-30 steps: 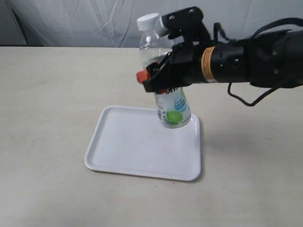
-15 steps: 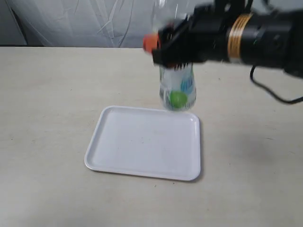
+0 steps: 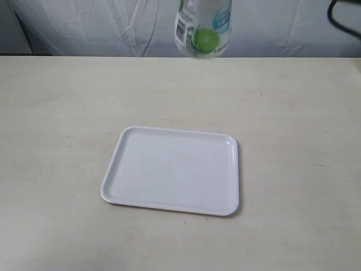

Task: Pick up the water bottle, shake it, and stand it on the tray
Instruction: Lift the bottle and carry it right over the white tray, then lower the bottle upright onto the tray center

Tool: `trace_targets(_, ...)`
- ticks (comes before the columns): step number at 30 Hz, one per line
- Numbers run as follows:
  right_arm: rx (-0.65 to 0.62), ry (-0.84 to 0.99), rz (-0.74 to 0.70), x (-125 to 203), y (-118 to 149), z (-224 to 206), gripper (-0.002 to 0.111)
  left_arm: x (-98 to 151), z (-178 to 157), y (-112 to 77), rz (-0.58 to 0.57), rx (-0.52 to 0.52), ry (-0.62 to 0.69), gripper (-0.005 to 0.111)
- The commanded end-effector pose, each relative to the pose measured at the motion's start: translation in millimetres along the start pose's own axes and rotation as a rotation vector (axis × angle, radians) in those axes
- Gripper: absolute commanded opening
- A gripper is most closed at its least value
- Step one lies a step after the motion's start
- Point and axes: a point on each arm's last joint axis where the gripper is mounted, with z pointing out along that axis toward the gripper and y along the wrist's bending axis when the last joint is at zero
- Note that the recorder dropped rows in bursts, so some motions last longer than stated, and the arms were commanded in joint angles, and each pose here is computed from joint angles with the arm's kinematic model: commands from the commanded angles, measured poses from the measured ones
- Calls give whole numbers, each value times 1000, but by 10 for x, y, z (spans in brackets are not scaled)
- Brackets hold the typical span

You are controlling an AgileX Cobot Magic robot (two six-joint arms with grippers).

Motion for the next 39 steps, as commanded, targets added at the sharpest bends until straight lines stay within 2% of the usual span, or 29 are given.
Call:
trace_targets(1,-7,-4,-7,4,13,-26,-1,5,-1,1,-2,0,-3,0)
trace_targets(3,-14,80,23,282,-8,78,-1,5,-1,1,-2,0,-3,0)
trace_targets(8,-27,361,115,1218,-56,329,-1,5,-1,1,-2,0,-3,0)
trace_targets(11,-84,416,153,1458,-22,407,-1,5,-1,1,-2,0,-3,0)
trace_targets(13,-122,391,162,1419,11,413,-1,5,-1,1,-2,0,-3,0)
trace_targets(16,-122,296,125,1101,9,396,-1,5,-1,1,-2,0,-3,0)
trace_targets(19,-50,100,29,366,-17,217,-1,5,-1,1,-2,0,-3,0)
trace_targets(21,-23,30,2,114,-6,90,-1,5,-1,1,-2,0,-3,0)
trace_targets(22,-23,27,1,105,-4,82,-1,5,-1,1,-2,0,-3,0)
trace_targets(24,-24,65,15,233,-11,113,-1,5,-1,1,-2,0,-3,0)
trace_targets(28,-43,330,107,1128,-52,357,-1,5,-1,1,-2,0,-3,0)
trace_targets(30,-91,371,159,1333,-19,423,-1,5,-1,1,-2,0,-3,0)
trace_targets(32,-242,310,237,1331,112,468,-1,5,-1,1,-2,0,-3,0)
trace_targets(34,-332,262,268,1282,218,474,-1,5,-1,1,-2,0,-3,0)
trace_targets(37,-371,261,270,1273,362,492,-1,5,-1,1,-2,0,-3,0)
trace_targets(39,-367,284,220,1300,413,500,-1,5,-1,1,-2,0,-3,0)
